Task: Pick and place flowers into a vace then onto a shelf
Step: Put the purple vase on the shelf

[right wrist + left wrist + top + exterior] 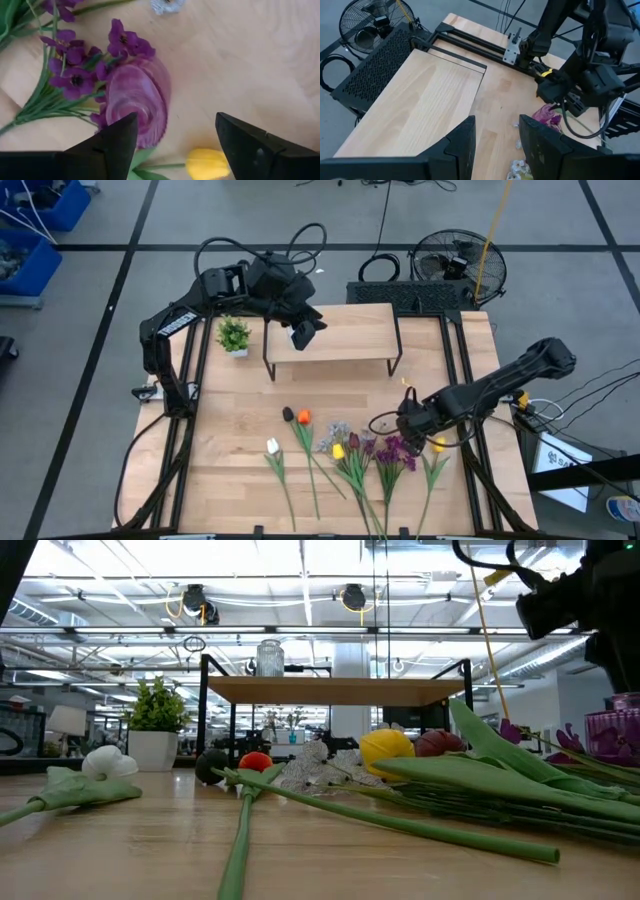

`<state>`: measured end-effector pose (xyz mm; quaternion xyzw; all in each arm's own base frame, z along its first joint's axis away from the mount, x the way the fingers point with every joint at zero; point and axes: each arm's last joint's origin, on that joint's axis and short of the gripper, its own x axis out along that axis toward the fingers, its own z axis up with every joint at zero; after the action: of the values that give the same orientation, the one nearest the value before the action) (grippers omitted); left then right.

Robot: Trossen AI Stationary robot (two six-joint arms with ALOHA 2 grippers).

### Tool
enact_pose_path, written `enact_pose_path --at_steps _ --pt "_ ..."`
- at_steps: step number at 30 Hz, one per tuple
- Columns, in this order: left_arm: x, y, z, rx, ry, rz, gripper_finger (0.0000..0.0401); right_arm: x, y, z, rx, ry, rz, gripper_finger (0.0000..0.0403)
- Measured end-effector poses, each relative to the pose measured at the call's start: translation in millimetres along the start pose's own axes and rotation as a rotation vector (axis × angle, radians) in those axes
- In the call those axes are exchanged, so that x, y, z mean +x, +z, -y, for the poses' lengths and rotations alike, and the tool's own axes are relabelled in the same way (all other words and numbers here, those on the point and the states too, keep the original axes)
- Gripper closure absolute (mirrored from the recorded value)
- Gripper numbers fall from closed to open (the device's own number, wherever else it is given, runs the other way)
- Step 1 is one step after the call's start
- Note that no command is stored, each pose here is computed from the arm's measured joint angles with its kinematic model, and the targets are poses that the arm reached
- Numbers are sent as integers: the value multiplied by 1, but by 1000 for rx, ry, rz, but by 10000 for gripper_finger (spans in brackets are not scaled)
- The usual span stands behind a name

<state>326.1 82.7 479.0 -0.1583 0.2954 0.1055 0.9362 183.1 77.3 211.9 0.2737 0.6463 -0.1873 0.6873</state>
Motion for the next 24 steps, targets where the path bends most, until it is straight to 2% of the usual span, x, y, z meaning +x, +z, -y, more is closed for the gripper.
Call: enact_pose_path --at_steps 5,11,24 --pt "0 0 0 0 0 0 247 10 -1 2 0 -11 -5 161" --pt "0 0 0 -12 0 0 247 18 1 0 -4 53 25 194" --pt "0 0 0 -23 1 -1 247 5 7 -13 -34 129 74 368"
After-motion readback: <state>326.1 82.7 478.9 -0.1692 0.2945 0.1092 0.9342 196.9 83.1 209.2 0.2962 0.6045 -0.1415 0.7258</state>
